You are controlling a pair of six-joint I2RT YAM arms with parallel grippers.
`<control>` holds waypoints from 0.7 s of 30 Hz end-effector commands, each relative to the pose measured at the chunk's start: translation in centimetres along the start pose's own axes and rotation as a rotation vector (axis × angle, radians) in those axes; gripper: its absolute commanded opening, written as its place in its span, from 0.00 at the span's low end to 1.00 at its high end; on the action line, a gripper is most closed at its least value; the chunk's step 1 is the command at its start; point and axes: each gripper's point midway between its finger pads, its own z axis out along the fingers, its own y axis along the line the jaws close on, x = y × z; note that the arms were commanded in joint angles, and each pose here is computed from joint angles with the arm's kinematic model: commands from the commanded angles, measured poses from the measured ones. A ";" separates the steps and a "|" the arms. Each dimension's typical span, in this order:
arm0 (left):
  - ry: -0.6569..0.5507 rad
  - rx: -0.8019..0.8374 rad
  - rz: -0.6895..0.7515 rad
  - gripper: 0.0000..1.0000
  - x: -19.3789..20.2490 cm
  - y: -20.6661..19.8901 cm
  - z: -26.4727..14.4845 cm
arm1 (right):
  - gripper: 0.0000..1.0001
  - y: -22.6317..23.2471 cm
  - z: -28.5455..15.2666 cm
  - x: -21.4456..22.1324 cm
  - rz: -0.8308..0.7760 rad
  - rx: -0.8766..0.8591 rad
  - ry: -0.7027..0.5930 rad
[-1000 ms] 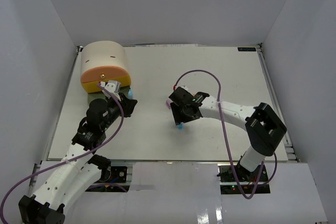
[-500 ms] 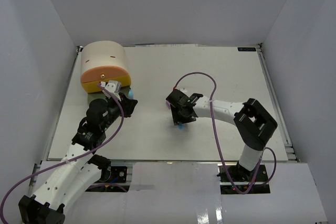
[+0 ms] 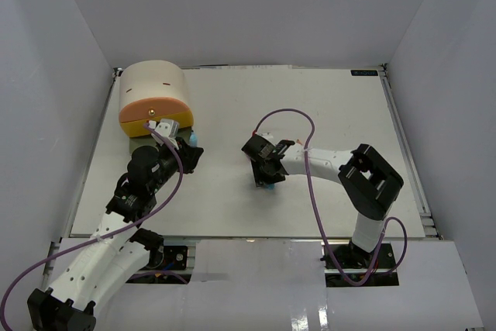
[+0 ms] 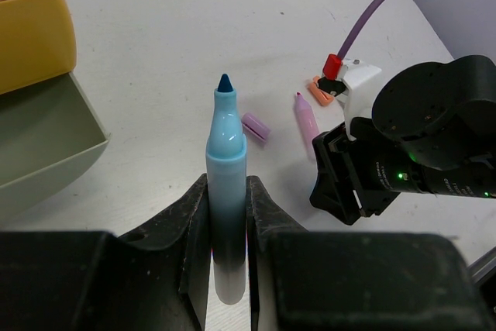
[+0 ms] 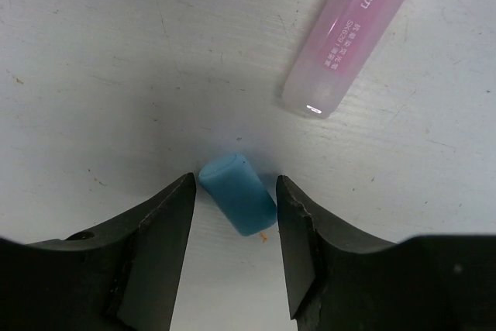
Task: Sort the stationery into containers
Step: Pick up the pen cap from the center of the board.
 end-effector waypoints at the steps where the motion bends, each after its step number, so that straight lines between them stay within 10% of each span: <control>1: -0.018 0.024 0.010 0.05 -0.4 -0.4 -0.1 | 0.52 0.4 -0.2 -1.6 0.002 0.013 -0.055; 21: 0.009 0.105 0.020 0.05 0.2 -1.6 0.2 | 0.32 0.3 -1.1 -0.9 -0.133 -0.020 -0.019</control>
